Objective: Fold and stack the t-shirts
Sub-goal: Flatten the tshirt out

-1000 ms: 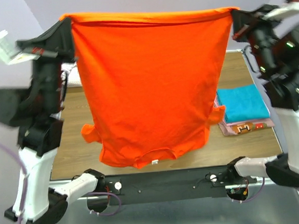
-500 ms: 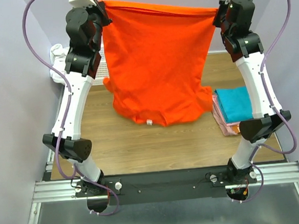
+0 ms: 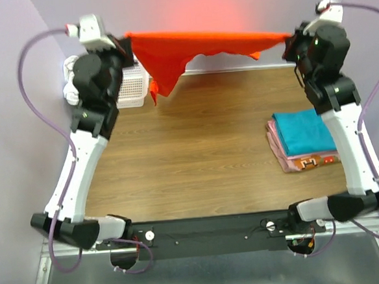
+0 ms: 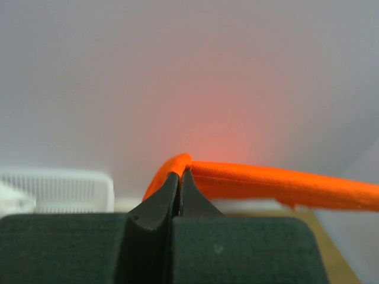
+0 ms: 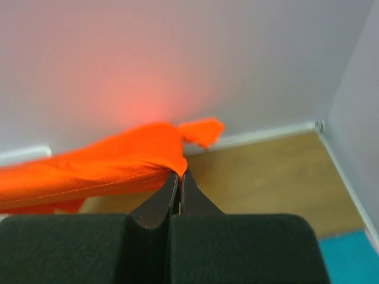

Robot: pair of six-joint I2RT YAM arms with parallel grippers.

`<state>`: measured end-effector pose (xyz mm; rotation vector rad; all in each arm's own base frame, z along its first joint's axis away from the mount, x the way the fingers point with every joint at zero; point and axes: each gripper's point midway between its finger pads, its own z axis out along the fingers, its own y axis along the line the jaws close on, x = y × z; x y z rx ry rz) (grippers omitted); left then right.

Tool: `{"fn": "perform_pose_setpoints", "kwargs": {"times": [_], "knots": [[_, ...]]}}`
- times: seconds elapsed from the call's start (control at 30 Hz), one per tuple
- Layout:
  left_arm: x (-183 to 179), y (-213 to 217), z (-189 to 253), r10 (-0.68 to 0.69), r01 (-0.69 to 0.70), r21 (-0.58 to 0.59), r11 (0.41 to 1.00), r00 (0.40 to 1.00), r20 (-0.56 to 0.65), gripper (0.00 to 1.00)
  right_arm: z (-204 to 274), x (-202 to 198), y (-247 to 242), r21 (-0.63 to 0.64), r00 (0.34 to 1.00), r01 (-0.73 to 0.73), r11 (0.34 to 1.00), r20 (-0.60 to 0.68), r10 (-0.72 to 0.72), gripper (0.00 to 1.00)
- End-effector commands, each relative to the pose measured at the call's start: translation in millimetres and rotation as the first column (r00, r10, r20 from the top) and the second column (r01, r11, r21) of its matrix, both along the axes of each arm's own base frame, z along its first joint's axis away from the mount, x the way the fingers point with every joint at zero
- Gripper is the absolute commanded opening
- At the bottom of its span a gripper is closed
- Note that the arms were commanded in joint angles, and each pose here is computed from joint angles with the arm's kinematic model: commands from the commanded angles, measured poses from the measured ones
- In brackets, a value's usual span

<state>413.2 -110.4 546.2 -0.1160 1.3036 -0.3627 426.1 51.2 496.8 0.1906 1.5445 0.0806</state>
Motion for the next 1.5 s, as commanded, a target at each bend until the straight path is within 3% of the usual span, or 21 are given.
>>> {"fn": "perform_pose_setpoints", "kwargs": {"times": [0.0, 0.03, 0.1, 0.13, 0.2, 0.23, 0.3, 0.33, 0.5, 0.73, 0.83, 0.93, 1.03, 1.27, 1.33, 1.43, 1.47], "knots": [[-23.2, -5.5, -65.2, -0.053, 0.046, -0.096, 0.994, 0.996, -0.073, 0.0, -95.1, -25.5, -7.5, 0.052, 0.981, 0.036, 0.998, -0.194, -0.025, 0.0], [-22.1, -11.7, -121.1, -0.059, 0.035, -0.133, 0.99, 0.982, -0.177, 0.0, -140.5, -40.2, -9.2, 0.051, 0.961, 0.039, 0.998, -0.277, -0.023, 0.0], [-45.5, -14.9, -153.7, -0.087, 0.044, -0.193, 0.98, 0.972, -0.221, 0.0, -179.1, -58.7, -9.8, 0.083, 0.941, 0.052, 0.995, -0.337, -0.021, 0.01], [-55.1, -27.5, -217.2, -0.115, 0.058, -0.18, 0.982, 0.937, -0.329, 0.0, -196.2, -67.0, -13.0, 0.091, 0.931, 0.073, 0.993, -0.362, -0.035, 0.01], [-74.6, -33.9, -253.0, -0.147, 0.061, -0.233, 0.971, 0.916, -0.374, 0.0, -240.8, -92.0, -18.3, 0.127, 0.904, 0.115, 0.985, -0.423, -0.051, 0.01], [-89.2, -43.2, -300.9, -0.17, 0.077, -0.214, 0.974, 0.873, -0.457, 0.0, -253.1, -99.4, -15.0, 0.145, 0.897, 0.105, 0.984, -0.441, -0.031, 0.01], [-106.8, -46.4, -334.6, -0.192, 0.069, -0.247, 0.967, 0.833, -0.519, 0.0, -291.0, -116.6, -11.8, 0.16, 0.864, 0.098, 0.982, -0.503, -0.004, 0.02], [-120.8, -43.7, -373.8, -0.185, 0.053, -0.231, 0.971, 0.782, -0.596, 0.0, -304.3, -122.7, -9.8, 0.173, 0.849, 0.1, 0.98, -0.529, 0.006, 0.02], [-163.3, -44.1, -438.4, -0.244, 0.015, -0.31, 0.951, 0.655, -0.715, 0.0, -374.2, -160.5, -1.1, 0.24, 0.755, 0.13, 0.962, -0.653, 0.061, 0.02], [-186.8, -46.0, -455.7, -0.279, -0.004, -0.346, 0.938, 0.585, -0.762, 0.0, -420.8, -196.4, 10.9, 0.334, 0.654, 0.21, 0.919, -0.747, 0.123, 0.08], [-198.6, -43.2, -471.4, -0.262, -0.046, -0.334, 0.941, 0.522, -0.812, 0.0, -434.8, -210.9, 16.8, 0.382, 0.626, 0.244, 0.891, -0.764, 0.156, 0.1], [-209.9, -39.5, -487.6, -0.245, -0.096, -0.321, 0.942, 0.456, -0.856, 0.0, -433.3, -216.0, 20.9, 0.431, 0.635, 0.273, 0.86, -0.752, 0.175, 0.19], [-221.0, -40.0, -495.8, -0.255, -0.109, -0.323, 0.94, 0.403, -0.879, 0.0, -434.1, -224.5, 14.7, 0.431, 0.639, 0.322, 0.843, -0.756, 0.143, 0.18], [-232.3, -32.4, -490.1, -0.254, -0.153, -0.333, 0.93, 0.386, -0.887, 0.0, -415.4, -240.4, 3.9, 0.471, 0.669, 0.422, 0.774, -0.738, 0.084, 0.21], [-234.5, -33.6, -490.7, -0.263, -0.148, -0.338, 0.929, 0.378, -0.888, 0.0, -402.7, -247.9, -13.3, 0.44, 0.685, 0.469, 0.765, -0.728, -0.001, 0.31], [-239.3, -35.5, -489.7, -0.27, -0.138, -0.334, 0.932, 0.349, -0.897, 0.0, -394.0, -253.7, -16.7, 0.471, 0.703, 0.493, 0.731, -0.711, -0.017, 0.35], [-241.6, -36.8, -487.5, -0.277, -0.129, -0.336, 0.933, 0.339, -0.899, 0.0, -389.1, -254.8, -17.7, 0.486, 0.719, 0.489, 0.724, -0.695, -0.019, 0.45]]}}
